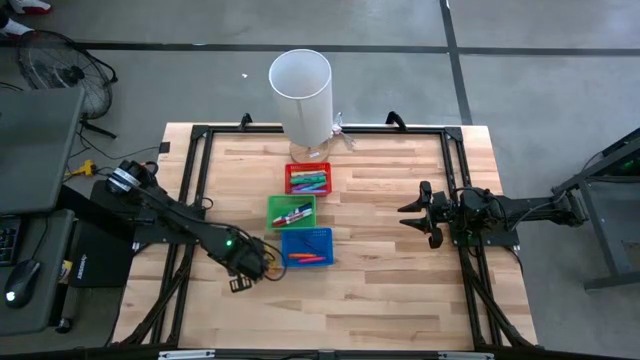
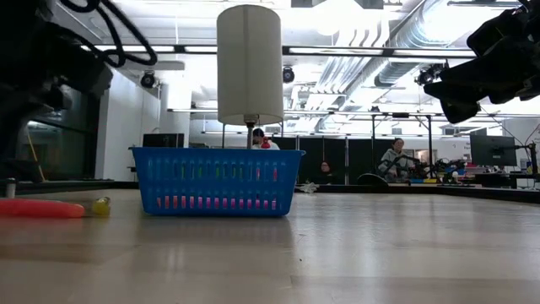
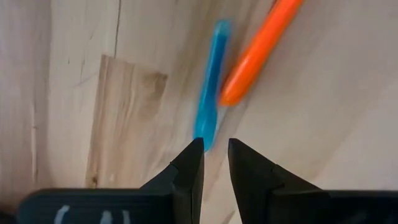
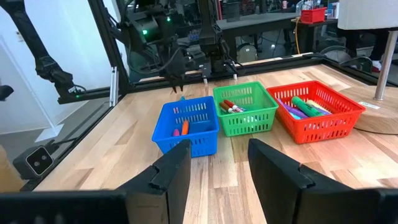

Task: Pick & Place Markers
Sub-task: Put the blue pen into the blue bin

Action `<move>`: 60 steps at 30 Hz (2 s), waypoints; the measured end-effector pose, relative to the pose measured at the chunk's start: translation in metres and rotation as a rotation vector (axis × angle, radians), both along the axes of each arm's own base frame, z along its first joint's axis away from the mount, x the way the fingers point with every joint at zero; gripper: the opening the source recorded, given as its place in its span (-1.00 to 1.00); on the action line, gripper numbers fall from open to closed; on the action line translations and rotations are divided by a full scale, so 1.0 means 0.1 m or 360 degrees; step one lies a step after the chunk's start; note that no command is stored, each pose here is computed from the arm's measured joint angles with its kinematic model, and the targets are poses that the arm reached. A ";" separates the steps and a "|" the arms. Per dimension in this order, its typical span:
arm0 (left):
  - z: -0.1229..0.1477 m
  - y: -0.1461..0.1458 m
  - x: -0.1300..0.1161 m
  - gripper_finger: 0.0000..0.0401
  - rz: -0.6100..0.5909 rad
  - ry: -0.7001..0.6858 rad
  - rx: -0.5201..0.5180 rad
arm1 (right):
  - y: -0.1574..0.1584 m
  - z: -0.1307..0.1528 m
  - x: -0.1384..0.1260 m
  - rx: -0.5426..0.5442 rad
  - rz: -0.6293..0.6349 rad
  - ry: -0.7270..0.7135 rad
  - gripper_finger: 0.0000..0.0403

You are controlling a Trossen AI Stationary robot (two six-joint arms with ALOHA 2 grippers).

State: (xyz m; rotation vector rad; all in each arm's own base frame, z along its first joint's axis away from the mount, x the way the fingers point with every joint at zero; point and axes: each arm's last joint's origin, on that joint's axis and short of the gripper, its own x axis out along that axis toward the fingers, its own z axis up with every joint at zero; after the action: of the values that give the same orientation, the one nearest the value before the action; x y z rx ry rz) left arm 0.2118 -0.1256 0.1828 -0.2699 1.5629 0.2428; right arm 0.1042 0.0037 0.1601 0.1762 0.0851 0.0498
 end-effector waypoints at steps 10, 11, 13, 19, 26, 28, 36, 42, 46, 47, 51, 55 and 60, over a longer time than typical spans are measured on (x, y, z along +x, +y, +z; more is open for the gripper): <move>-0.08 0.00 -0.02 -0.65 -0.0161 -0.0012 -0.0034 | 0.00 0.00 0.00 0.0001 0.0000 0.0000 -0.26; -0.09 0.01 -0.02 -0.64 -0.0165 -0.0013 -0.0034 | 0.00 0.00 0.00 0.0002 -0.0001 0.0000 -0.26; -0.11 0.01 -0.02 -0.58 -0.0165 -0.0019 -0.0039 | 0.00 0.00 0.00 0.0000 0.0000 0.0000 -0.26; -0.15 0.02 -0.03 -0.23 -0.0152 -0.0030 -0.0013 | 0.00 0.00 0.00 0.0000 -0.0001 0.0000 -0.26; -0.22 0.04 -0.06 -0.04 -0.0156 -0.0037 -0.0002 | 0.00 0.00 0.00 0.0002 -0.0001 0.0000 -0.26; -0.25 0.04 -0.06 -0.04 -0.0185 -0.0057 -0.0012 | 0.00 0.00 0.00 0.0000 0.0000 0.0000 -0.26; -0.34 0.08 -0.11 -0.04 -0.0236 -0.0058 0.0036 | 0.00 0.00 0.00 0.0001 -0.0001 0.0000 -0.26; -0.39 0.09 -0.13 -0.08 -0.0232 -0.0063 -0.0018 | 0.00 0.00 0.00 0.0000 -0.0001 0.0000 -0.26; -0.40 0.08 -0.13 -0.26 -0.0232 -0.0064 -0.0042 | 0.00 0.00 0.00 0.0000 0.0000 0.0000 -0.26; -0.40 0.08 -0.13 -0.31 -0.0233 -0.0065 -0.0047 | 0.00 0.00 0.00 0.0000 0.0000 0.0000 -0.26; -0.40 0.08 -0.12 -0.53 -0.0237 -0.0067 -0.0065 | 0.00 0.00 0.00 0.0000 0.0000 0.0000 -0.26; -0.40 0.07 -0.12 -0.73 -0.0237 -0.0067 -0.0069 | 0.00 0.00 0.00 0.0000 -0.0001 0.0000 -0.26; -0.41 0.08 -0.13 -0.83 -0.0237 -0.0064 -0.0068 | 0.00 0.00 0.00 0.0000 -0.0001 0.0000 -0.26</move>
State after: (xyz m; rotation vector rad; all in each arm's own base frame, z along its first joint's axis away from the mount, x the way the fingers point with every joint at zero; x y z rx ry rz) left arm 0.1993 -0.1181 0.1422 -0.1894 1.5413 0.0876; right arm 0.1042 0.0036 0.1601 0.1762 0.0851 0.0494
